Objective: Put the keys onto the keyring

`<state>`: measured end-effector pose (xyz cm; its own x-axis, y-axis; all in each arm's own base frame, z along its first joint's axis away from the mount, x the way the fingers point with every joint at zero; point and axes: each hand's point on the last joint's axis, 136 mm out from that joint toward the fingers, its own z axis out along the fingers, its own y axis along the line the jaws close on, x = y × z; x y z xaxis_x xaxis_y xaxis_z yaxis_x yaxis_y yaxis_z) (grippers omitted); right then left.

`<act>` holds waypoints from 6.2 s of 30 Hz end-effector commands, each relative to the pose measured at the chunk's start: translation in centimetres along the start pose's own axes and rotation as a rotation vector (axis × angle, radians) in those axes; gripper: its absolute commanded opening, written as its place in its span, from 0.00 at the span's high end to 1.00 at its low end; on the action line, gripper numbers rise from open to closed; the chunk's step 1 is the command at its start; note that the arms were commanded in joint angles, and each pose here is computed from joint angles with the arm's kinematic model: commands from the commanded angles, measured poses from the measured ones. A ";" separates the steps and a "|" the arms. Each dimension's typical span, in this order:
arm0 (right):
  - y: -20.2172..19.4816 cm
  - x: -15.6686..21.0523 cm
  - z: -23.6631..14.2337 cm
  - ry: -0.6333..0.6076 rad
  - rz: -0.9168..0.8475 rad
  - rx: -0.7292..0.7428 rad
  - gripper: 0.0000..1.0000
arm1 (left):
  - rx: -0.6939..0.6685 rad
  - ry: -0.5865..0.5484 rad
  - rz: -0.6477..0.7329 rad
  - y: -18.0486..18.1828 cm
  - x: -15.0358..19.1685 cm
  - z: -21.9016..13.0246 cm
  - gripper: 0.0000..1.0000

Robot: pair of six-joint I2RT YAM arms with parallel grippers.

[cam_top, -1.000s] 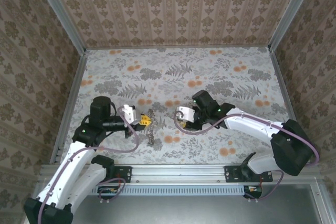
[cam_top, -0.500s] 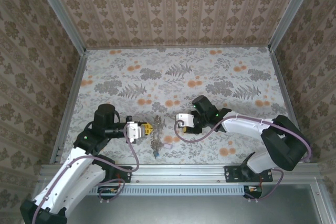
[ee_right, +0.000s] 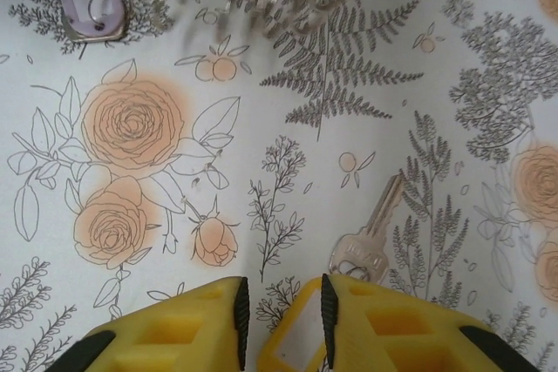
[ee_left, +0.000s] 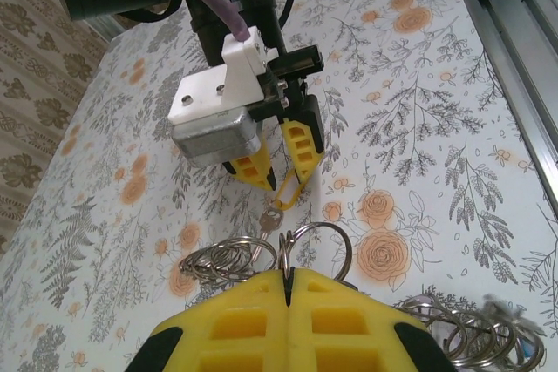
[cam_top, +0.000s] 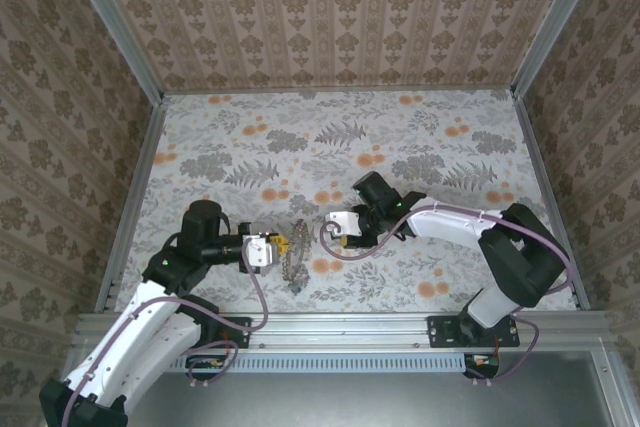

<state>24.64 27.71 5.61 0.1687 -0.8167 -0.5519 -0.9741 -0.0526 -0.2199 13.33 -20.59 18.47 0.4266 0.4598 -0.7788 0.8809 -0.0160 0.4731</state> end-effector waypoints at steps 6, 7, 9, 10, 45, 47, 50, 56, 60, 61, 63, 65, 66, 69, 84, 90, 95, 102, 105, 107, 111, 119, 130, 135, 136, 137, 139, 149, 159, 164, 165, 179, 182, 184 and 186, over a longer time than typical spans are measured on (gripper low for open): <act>-2.2 1.6 0.7 0.092 0.071 0.044 0.64 | -0.026 -0.011 0.010 0.5 -0.1 0.2 1.00; -2.3 1.8 0.8 0.105 0.076 0.040 0.64 | -0.030 -0.007 0.003 0.6 -0.1 0.2 1.00; -2.4 2.2 1.1 0.134 0.088 0.030 0.62 | -0.035 0.001 -0.020 0.8 0.1 0.3 1.00; -2.6 2.4 1.3 0.147 0.098 0.033 0.62 | -0.038 0.002 -0.027 0.9 0.1 0.3 1.00; -3.5 3.2 2.9 0.299 0.263 -0.051 0.67 | -0.068 0.040 -0.179 2.3 1.1 0.6 1.00; -3.4 3.3 3.0 0.304 0.258 -0.058 0.70 | -0.069 0.038 -0.182 2.4 1.1 0.6 1.00; -3.2 3.2 3.1 0.307 0.249 -0.067 0.70 | -0.072 0.038 -0.188 2.5 1.2 0.5 1.00; -2.9 3.3 3.5 0.323 0.232 -0.073 0.69 | -0.079 0.039 -0.193 2.6 1.2 0.5 1.00; -2.9 3.0 3.6 0.317 0.221 -0.078 0.74 | -0.078 0.035 -0.187 2.6 1.2 0.5 1.00; -3.0 2.8 3.6 0.311 0.218 -0.081 0.77 | -0.079 0.036 -0.187 2.6 1.2 0.5 1.00; -2.9 2.8 3.7 0.309 0.214 -0.084 0.83 | -0.078 0.036 -0.186 2.6 1.2 0.5 1.00; -2.9 2.7 3.6 0.306 0.210 -0.086 0.88 | -0.077 0.037 -0.188 2.6 1.2 0.5 1.00; -2.8 2.7 3.6 0.305 0.209 -0.088 0.89 | -0.078 0.036 -0.186 2.6 1.2 0.4 1.00; -2.2 3.0 3.5 0.316 0.209 -0.113 0.91 | -0.076 0.036 -0.185 2.5 1.2 0.5 1.00; -1.8 2.1 3.5 0.276 0.169 -0.159 0.83 | -0.066 0.022 -0.189 2.5 1.0 0.6 1.00; -1.7 2.1 3.6 0.279 0.166 -0.169 0.76 | -0.059 0.019 -0.189 2.5 1.0 0.7 1.00; -1.6 2.2 3.6 0.285 0.166 -0.176 0.81 | -0.075 0.030 -0.206 3.0 1.4 0.5 1.00; -2.1 2.4 3.8 0.292 0.170 -0.123 0.79 | -0.076 0.035 -0.210 2.9 1.6 0.5 1.00; -2.2 2.3 3.8 0.289 0.171 -0.122 0.76 | -0.076 0.034 -0.209 3.0 1.6 0.5 1.00; -2.2 2.3 3.7 0.289 0.173 -0.121 0.80 | -0.079 0.036 -0.210 3.0 1.6 0.5 1.00; -2.3 2.4 3.7 0.296 0.180 -0.115 0.94 | -0.077 0.036 -0.212 3.0 1.6 0.5 1.00; -3.4 0.6 1.9 0.179 0.206 -0.007 1.00 | -0.106 0.004 -0.259 4.1 0.4 0.1 1.00; -4.0 -7.8 -4.9 -0.287 0.259 0.220 1.00 | -0.152 -0.045 -0.194 5.3 -0.3 0.5 1.00; -3.1 -10.1 -5.1 -0.281 0.152 0.256 1.00 | -0.142 -0.028 -0.105 4.9 -0.2 1.2 1.00; -3.2 -10.3 -5.3 -0.283 0.144 0.263 1.00 | -0.131 -0.021 -0.084 4.6 -0.2 1.3 1.00; -3.2 -10.6 -5.5 -0.292 0.136 0.267 1.00 | -0.120 -0.017 -0.055 4.3 -0.3 1.4 1.00; -2.8 -11.2 -5.5 -0.306 0.117 0.258 1.00 | -0.117 -0.012 -0.014 4.1 -0.3 1.4 1.00; -0.9 -14.9 -7.5 -0.407 0.052 0.230 1.00 | -0.110 0.000 -0.004 3.8 -0.1 1.7 1.00; -1.1 -16.3 -7.9 -0.462 0.107 0.228 1.00 | -0.097 0.004 0.012 3.5 0.0 1.9 1.00; -1.4 -16.8 -8.3 -0.481 0.135 0.232 1.00 | -0.091 0.008 0.014 3.4 0.2 2.0 1.00; -1.5 -16.9 -8.3 -0.487 0.140 0.230 1.00 | -0.090 0.009 0.014 3.4 0.2 2.0 1.00; -1.7 -16.8 -7.4 -0.477 0.197 0.213 1.00 | -0.136 -0.005 -0.046 4.6 -0.2 2.0 1.00; -1.5 -16.2 -7.0 -0.464 0.207 0.209 1.00 | -0.151 -0.022 -0.061 4.9 -0.6 1.8 1.00; -1.3 -15.9 -6.9 -0.458 0.209 0.207 1.00 | -0.152 -0.027 -0.068 5.0 -0.7 1.8 1.00; -1.0 -15.6 -7.0 -0.461 0.206 0.210 1.00 | -0.152 -0.024 -0.071 4.9 -0.6 1.8 1.00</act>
<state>22.03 36.63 20.22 0.0871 -0.4684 -0.8792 -0.9518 0.2214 -0.2123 17.65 -22.15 18.83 0.3390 0.4868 -0.8050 0.8838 0.1285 0.4499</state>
